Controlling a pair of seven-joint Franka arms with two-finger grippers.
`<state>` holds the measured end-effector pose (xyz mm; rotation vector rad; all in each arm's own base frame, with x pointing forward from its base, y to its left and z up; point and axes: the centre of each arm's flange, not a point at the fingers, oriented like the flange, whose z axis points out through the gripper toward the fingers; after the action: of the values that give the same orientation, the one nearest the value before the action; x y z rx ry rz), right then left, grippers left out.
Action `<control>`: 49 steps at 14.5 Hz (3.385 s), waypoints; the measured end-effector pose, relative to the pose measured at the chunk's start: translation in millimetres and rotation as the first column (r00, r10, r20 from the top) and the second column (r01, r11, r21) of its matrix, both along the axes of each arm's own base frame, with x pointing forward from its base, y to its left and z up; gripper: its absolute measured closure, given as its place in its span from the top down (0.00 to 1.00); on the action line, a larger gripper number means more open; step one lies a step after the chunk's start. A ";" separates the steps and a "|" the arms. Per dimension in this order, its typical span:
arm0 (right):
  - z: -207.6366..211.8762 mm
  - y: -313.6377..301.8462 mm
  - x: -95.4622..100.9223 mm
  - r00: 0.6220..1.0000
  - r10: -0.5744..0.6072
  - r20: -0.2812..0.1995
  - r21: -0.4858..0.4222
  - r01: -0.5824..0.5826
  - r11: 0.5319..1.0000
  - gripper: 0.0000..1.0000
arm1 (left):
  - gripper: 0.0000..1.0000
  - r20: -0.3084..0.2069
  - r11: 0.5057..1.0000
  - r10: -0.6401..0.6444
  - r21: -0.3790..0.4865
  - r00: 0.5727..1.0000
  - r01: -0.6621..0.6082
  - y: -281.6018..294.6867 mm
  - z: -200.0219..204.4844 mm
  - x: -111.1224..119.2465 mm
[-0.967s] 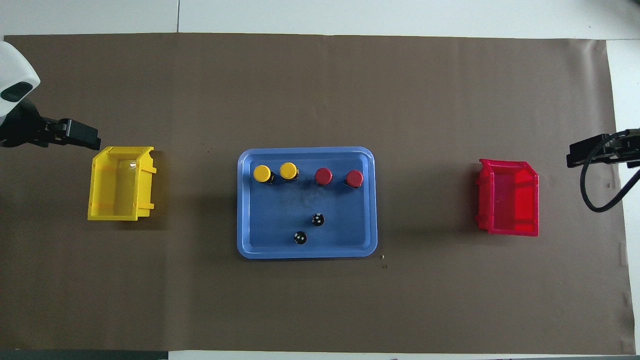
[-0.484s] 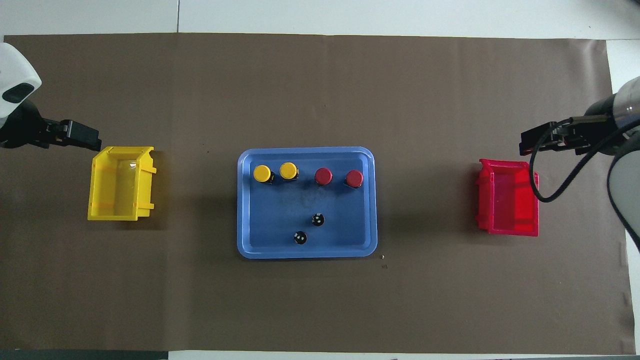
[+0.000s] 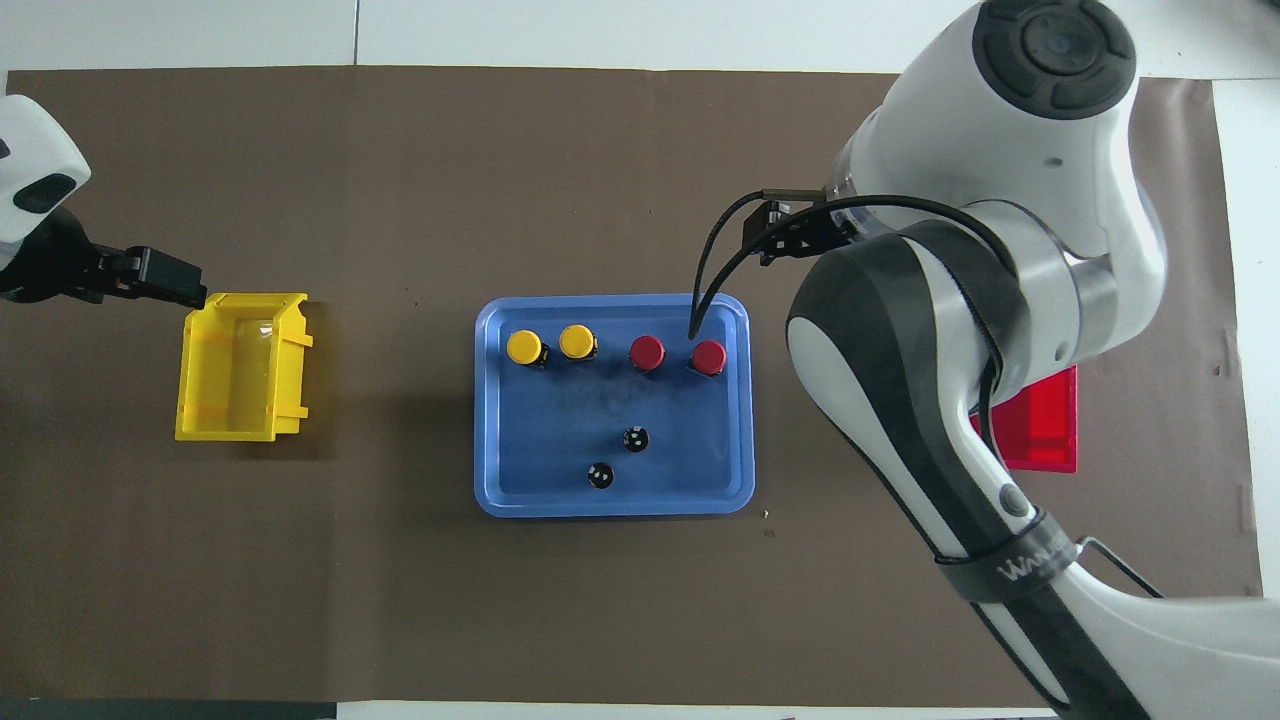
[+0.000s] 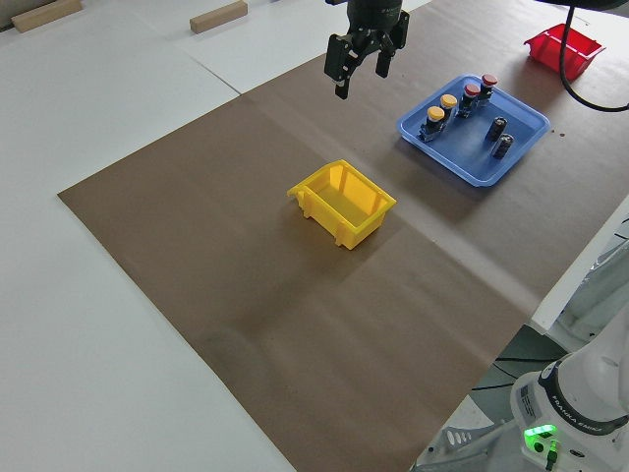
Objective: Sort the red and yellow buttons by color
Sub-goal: 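Reach the right gripper to the red button farthest along the tray and grasp it, then carry the red button to the red bin while the left gripper grasps a yellow button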
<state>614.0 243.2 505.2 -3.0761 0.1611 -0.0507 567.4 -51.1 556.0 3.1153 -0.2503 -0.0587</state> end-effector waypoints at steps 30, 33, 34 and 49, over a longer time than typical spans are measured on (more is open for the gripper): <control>-158.9 70.2 -56.6 0.995 0.067 -0.068 -0.029 -0.069 0.997 0.67 | 1.00 0.008 1.000 -0.008 0.011 1.000 0.008 -3.2 1.4 -20.6; -159.7 69.8 -57.2 0.995 0.067 -0.070 -0.030 -0.069 0.997 0.54 | 1.00 0.008 1.000 -0.008 0.011 1.000 0.008 -3.2 1.4 -20.6; -159.7 69.8 -57.2 0.995 0.067 -0.070 -0.030 -0.069 0.997 0.54 | 1.00 0.008 1.000 -0.008 0.011 1.000 0.008 -3.2 1.4 -20.6; 18.4 -180.5 -27.2 0.982 0.122 -0.144 -0.029 -0.127 0.991 0.42 | 0.99 0.053 0.998 -0.050 -0.033 0.997 0.052 -258.9 -79.5 -60.4</control>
<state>586.8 62.7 523.5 -3.1200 -0.0263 0.1740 507.0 -310.0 476.4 3.0796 -0.3288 0.0260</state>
